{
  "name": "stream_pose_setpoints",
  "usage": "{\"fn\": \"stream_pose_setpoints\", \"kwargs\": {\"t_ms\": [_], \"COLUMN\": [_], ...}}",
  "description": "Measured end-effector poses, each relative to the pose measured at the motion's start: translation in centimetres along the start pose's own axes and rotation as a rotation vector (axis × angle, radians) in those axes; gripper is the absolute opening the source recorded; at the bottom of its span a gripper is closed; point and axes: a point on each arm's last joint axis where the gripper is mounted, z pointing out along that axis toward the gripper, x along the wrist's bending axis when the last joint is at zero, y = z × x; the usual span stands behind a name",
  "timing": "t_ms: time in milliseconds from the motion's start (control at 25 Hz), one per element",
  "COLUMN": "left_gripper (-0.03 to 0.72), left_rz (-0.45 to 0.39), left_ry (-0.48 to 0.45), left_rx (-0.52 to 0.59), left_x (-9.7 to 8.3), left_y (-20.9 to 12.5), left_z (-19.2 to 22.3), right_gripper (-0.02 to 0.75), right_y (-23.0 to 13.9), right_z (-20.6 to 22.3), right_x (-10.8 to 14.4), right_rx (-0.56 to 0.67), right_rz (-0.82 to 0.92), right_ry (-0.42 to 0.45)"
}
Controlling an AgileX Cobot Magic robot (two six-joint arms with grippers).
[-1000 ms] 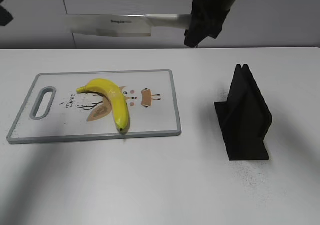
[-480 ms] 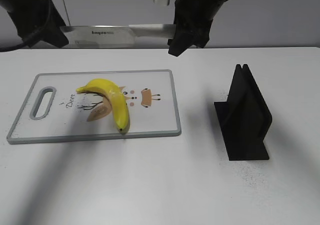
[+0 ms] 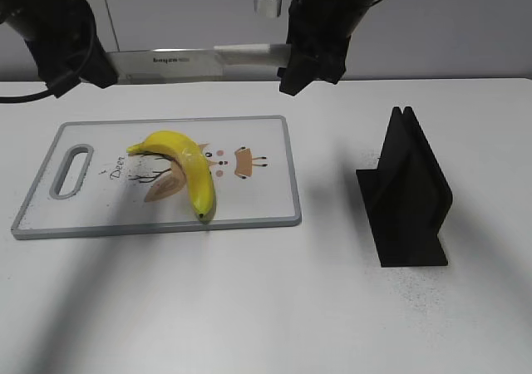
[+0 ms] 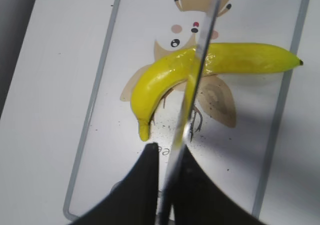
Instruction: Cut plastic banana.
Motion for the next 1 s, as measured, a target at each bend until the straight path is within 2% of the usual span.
{"fn": "stream_pose_setpoints", "kwargs": {"t_ms": [120, 480, 640, 840, 1000], "left_gripper": [0.005, 0.000, -0.001, 0.001, 0.002], "left_rz": [0.011, -0.003, -0.058, -0.156, -0.158], "left_ry": [-0.007, -0.040, -0.129, -0.257, -0.277], "left_rx": [0.002, 0.006, 0.019, 0.070, 0.082], "left_x": [-0.1, 0.1, 0.4, 0.0, 0.1], "left_y": [0.0, -0.4, -1.8, -4.9, -5.0], "left_z": [0.0, 1.5, 5.8, 13.9, 14.5], "right_gripper": [0.197, 0.197, 0.197, 0.197, 0.200], "right_y": [0.0, -0.7, -2.4, -5.9, -6.3], "right_z": [0.1, 0.9, 4.4, 11.2, 11.5], "right_x": [-0.1, -0.4, -0.7, -0.7, -1.0], "right_rx": [0.002, 0.027, 0.076, 0.145, 0.153], "right_rz": [-0.011, -0.010, 0.010, 0.065, 0.064], "right_ry": [-0.005, -0.008, 0.049, 0.150, 0.147]}}
